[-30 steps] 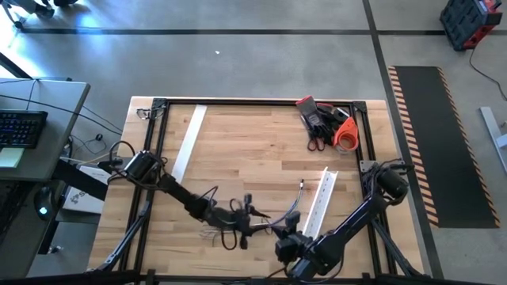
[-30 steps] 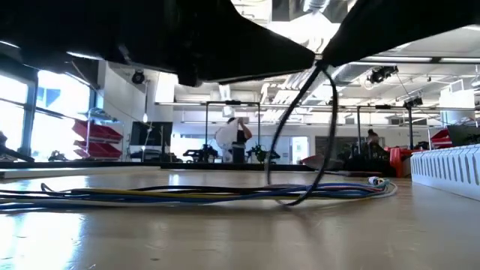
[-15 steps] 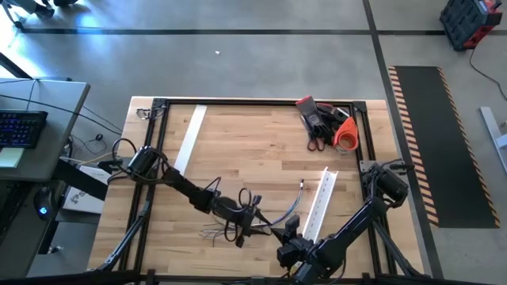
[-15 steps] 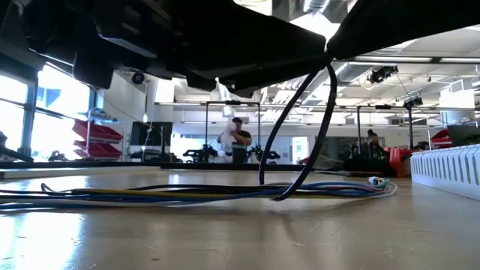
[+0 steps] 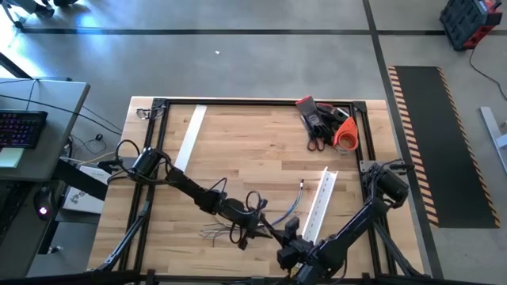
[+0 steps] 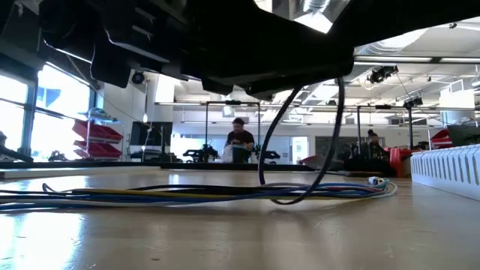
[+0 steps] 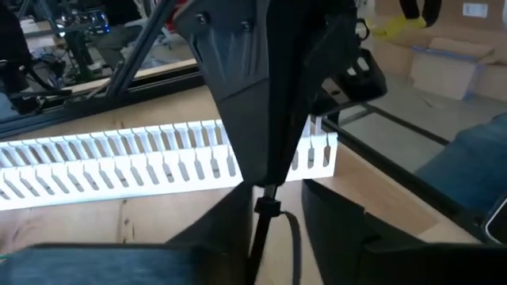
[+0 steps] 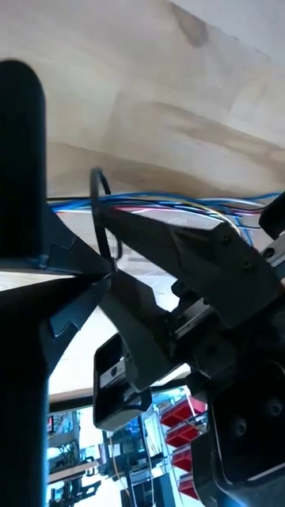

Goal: Ziptie cables
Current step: Wrap the colored cables with the black zip tie

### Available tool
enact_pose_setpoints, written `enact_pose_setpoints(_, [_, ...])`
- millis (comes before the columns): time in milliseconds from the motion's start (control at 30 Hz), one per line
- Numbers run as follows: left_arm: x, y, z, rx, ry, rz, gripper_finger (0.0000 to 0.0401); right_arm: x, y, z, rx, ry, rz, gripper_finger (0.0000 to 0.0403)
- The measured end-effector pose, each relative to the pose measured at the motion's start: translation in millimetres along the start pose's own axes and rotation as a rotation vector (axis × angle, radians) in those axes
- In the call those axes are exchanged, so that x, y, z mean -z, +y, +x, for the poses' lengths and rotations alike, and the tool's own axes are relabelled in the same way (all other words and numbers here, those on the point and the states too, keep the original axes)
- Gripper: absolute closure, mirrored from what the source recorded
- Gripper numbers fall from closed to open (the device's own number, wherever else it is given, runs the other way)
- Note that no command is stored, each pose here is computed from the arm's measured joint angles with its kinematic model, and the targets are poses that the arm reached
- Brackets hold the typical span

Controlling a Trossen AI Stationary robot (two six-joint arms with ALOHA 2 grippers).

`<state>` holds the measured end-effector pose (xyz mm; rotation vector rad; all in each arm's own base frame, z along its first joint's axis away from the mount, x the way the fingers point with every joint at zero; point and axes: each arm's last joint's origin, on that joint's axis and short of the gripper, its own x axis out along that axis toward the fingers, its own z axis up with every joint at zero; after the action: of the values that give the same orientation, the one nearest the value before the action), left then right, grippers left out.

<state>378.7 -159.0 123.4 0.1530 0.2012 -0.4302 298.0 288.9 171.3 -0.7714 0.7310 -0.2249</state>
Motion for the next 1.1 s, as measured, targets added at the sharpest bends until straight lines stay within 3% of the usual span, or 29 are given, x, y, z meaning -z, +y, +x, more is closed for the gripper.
enact_pose_setpoints(133, [-0.8,0.2,0.0,-0.006,-0.008,0.020,0.0382,0.6,3.2,-4.8,-0.006,-0.009,-0.008,0.0403])
enact_pose_setpoints(200, [-0.8,0.1,0.0,-0.022,-0.005,0.045,0.0392,1.2,4.3,-6.6,-0.008,-0.010,0.006,0.0403])
enact_pose_setpoints(500, [0.0,2.3,-0.1,-0.089,0.009,0.051,0.0396,16.6,3.8,-8.8,-0.069,0.131,0.255,0.0385])
enact_pose_setpoints(867, [3.5,3.5,-0.3,-0.132,0.053,0.081,0.0397,17.2,-5.5,0.5,0.018,0.143,0.514,0.0231])
enact_pose_setpoints(967, [3.5,3.5,-0.3,-0.133,0.053,0.082,0.0397,14.5,-8.1,7.0,0.003,0.148,0.538,0.0225])
enact_pose_setpoints(1100, [3.6,3.5,-0.3,-0.134,0.054,0.083,0.0397,10.0,-9.3,11.6,-0.012,0.131,0.544,0.0248])
